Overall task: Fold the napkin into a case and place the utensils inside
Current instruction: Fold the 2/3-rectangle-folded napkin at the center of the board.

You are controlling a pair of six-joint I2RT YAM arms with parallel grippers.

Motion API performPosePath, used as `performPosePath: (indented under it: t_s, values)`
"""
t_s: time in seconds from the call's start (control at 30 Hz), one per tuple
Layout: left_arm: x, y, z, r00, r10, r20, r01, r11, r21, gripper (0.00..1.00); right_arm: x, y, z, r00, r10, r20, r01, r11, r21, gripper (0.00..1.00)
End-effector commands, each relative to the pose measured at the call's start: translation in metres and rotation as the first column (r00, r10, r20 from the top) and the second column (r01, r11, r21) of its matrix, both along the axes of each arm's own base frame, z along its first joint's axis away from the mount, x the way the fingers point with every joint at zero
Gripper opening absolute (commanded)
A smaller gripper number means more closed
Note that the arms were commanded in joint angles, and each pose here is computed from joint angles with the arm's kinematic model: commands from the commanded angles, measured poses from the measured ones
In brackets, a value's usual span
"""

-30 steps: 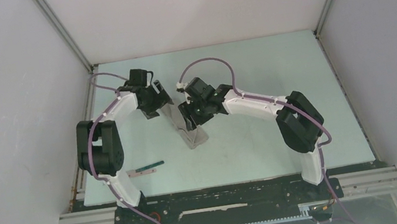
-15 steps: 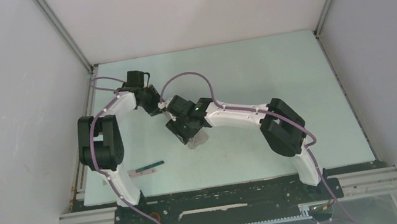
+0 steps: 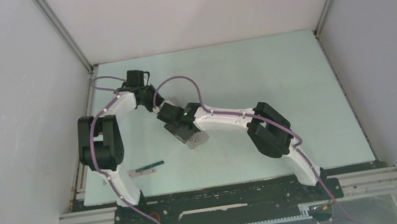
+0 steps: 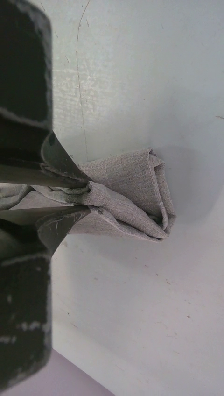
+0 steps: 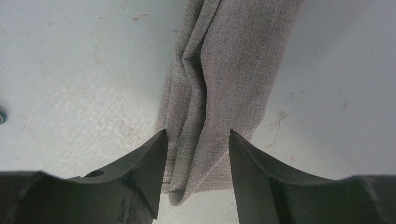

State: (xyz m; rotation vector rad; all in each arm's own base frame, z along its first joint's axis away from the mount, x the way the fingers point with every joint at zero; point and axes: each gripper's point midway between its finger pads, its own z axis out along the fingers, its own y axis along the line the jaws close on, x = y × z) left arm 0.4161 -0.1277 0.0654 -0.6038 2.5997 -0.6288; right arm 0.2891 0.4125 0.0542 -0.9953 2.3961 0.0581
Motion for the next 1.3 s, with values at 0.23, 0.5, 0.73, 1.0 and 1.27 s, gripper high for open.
performPosePath:
  t_s: [0.23, 0.5, 0.73, 1.0, 1.27]
  values:
    - [0.012, -0.005, 0.017, 0.999, -0.002, 0.043, 0.004, 0.999, -0.04, 0.22, -0.001, 0.012, 0.005, 1.0, -0.016, 0.025, 0.016, 1.0, 0.008, 0.63]
    - [0.014, -0.007, 0.021, 0.999, -0.005, 0.045, 0.007, 0.998, -0.059, 0.2, -0.006, 0.02, 0.01, 1.0, -0.026, 0.008, 0.026, 0.998, 0.058, 0.63]
    - [0.014, -0.009, 0.022, 0.999, -0.008, 0.044, 0.011, 0.998, -0.07, 0.17, -0.002, 0.013, 0.005, 0.998, -0.05, 0.044, 0.049, 0.999, 0.007, 0.62]
    - [0.016, -0.01, 0.024, 0.999, -0.008, 0.045, 0.011, 0.996, -0.084, 0.11, 0.002, 0.01, 0.002, 0.995, -0.045, 0.094, 0.05, 0.998, -0.048, 0.61]
    - [0.018, -0.012, 0.025, 0.999, -0.003, 0.036, 0.007, 0.994, -0.106, 0.06, 0.004, 0.007, 0.004, 0.992, -0.071, 0.107, 0.077, 0.996, -0.051, 0.4]
